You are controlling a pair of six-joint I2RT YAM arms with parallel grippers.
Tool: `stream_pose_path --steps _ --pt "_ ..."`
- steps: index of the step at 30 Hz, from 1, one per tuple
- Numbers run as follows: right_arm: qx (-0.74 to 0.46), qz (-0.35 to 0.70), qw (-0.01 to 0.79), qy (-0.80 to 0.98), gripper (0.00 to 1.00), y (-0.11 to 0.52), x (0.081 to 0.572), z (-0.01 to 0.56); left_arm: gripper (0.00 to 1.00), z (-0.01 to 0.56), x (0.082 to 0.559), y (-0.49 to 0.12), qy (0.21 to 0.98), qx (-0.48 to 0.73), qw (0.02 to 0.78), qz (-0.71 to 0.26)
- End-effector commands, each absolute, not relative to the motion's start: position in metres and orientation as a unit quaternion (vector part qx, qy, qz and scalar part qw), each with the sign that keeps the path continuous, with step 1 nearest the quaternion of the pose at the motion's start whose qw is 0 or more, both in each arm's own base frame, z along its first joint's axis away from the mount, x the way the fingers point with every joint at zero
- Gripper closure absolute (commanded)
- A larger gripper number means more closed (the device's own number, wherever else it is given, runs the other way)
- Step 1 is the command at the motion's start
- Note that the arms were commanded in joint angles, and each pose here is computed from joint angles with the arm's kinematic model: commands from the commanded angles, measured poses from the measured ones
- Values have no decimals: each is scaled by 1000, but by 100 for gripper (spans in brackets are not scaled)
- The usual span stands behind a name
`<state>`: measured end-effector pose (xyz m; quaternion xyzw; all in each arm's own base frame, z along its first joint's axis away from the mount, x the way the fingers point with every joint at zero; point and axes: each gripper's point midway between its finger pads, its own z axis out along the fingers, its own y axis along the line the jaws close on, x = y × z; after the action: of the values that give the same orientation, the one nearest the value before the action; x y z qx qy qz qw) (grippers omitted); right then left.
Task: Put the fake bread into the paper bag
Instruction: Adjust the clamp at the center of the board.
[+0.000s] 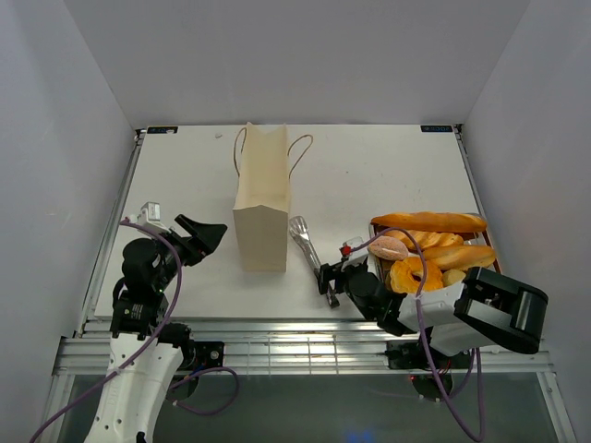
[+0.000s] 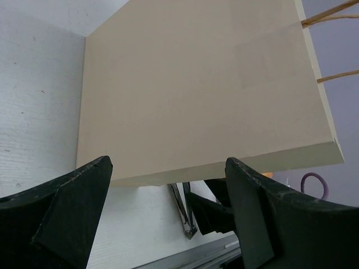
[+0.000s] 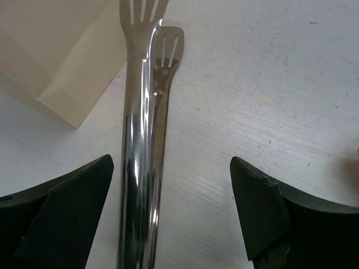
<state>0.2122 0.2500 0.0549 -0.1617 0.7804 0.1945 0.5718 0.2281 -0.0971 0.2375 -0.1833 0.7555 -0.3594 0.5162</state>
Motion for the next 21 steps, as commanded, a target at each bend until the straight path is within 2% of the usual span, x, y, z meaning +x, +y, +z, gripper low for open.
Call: stream_pose_path --steps 1,6,9,12,18,21 --pt "-137 199 601 761 10 250 219 79 8 246 225 -101 750 -177 518 -372" --pt "-160 204 597 759 7 263 220 90 8 247 224 -102 749 -176 516 -376" --pt "-180 211 592 757 0 276 220 92 9 247 223 -102 748 -175 516 -378" --pt "-192 212 580 762 8 281 219 86 8 248 222 -104 748 -174 514 -382" --pt "-212 199 556 778 12 285 216 71 8 252 220 -105 747 -169 515 -385" --pt "-220 183 543 789 21 286 217 62 9 252 220 -105 746 -170 514 -387"
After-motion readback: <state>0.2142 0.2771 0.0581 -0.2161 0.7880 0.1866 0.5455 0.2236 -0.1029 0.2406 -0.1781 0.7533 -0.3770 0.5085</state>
